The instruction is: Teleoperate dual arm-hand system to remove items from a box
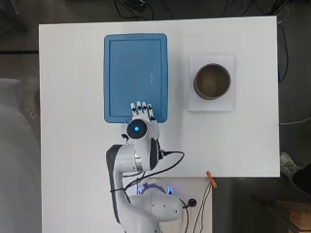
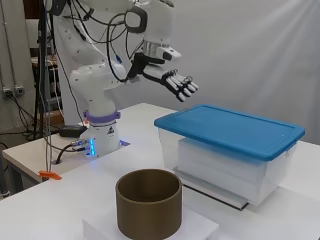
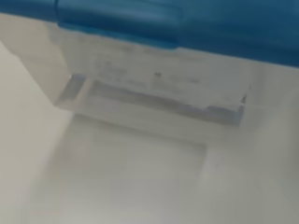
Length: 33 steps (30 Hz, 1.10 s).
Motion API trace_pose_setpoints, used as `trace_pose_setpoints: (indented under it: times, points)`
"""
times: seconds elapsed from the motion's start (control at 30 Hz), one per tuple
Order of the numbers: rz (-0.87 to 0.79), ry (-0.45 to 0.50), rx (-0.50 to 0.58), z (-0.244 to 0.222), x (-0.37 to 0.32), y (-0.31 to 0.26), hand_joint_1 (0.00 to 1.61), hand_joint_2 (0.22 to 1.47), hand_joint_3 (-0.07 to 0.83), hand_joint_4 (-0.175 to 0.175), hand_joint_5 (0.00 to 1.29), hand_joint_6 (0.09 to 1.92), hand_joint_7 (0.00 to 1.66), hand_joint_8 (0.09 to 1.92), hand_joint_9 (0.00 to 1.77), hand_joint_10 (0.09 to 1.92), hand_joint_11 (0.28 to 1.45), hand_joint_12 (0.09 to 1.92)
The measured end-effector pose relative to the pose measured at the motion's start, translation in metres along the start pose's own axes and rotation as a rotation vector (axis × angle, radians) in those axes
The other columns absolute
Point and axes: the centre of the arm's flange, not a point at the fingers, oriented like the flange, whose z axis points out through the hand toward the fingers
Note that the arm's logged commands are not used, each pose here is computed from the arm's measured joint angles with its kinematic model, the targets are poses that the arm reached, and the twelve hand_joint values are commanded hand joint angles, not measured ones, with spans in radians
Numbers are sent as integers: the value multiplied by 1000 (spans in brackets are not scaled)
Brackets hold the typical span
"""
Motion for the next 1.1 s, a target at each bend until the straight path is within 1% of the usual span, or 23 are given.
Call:
trace_pose_setpoints:
  times: [0.07,0.13,0.27,0.33,0.47,0.6,0.67,0.73,0.87,1.03,1.1]
  points:
    - [-19,-39,6,16,5,-5,278,778,0,-34,0,87,45,87,210,87,392,87]
    - [-39,-113,10,25,15,-9,311,761,-7,-30,0,87,19,87,185,87,379,87]
    - [-73,-311,-42,43,37,-19,336,738,-13,-24,0,87,0,87,158,87,367,87]
    - [-52,-376,-75,51,41,-20,341,738,-11,-21,0,87,0,87,153,87,361,87]
    - [-36,-404,-81,56,42,-20,346,740,-6,-21,0,87,0,87,126,87,348,87]
    - [-14,-424,-114,50,41,-19,347,741,-4,-21,0,87,0,87,111,87,342,87]
    - [-7,-429,-126,46,40,-18,369,746,-2,-12,0,87,25,87,145,87,352,87]
    - [3,-413,-135,44,39,-14,380,751,1,-8,0,87,47,87,167,87,359,87]
    - [24,-397,-169,32,29,10,383,777,11,-11,0,87,55,87,178,87,365,87]
    - [11,-425,-130,41,30,44,363,790,12,-15,0,87,49,87,180,87,369,87]
    - [-15,-428,-139,46,29,53,361,787,9,-13,0,87,39,87,172,87,366,87]
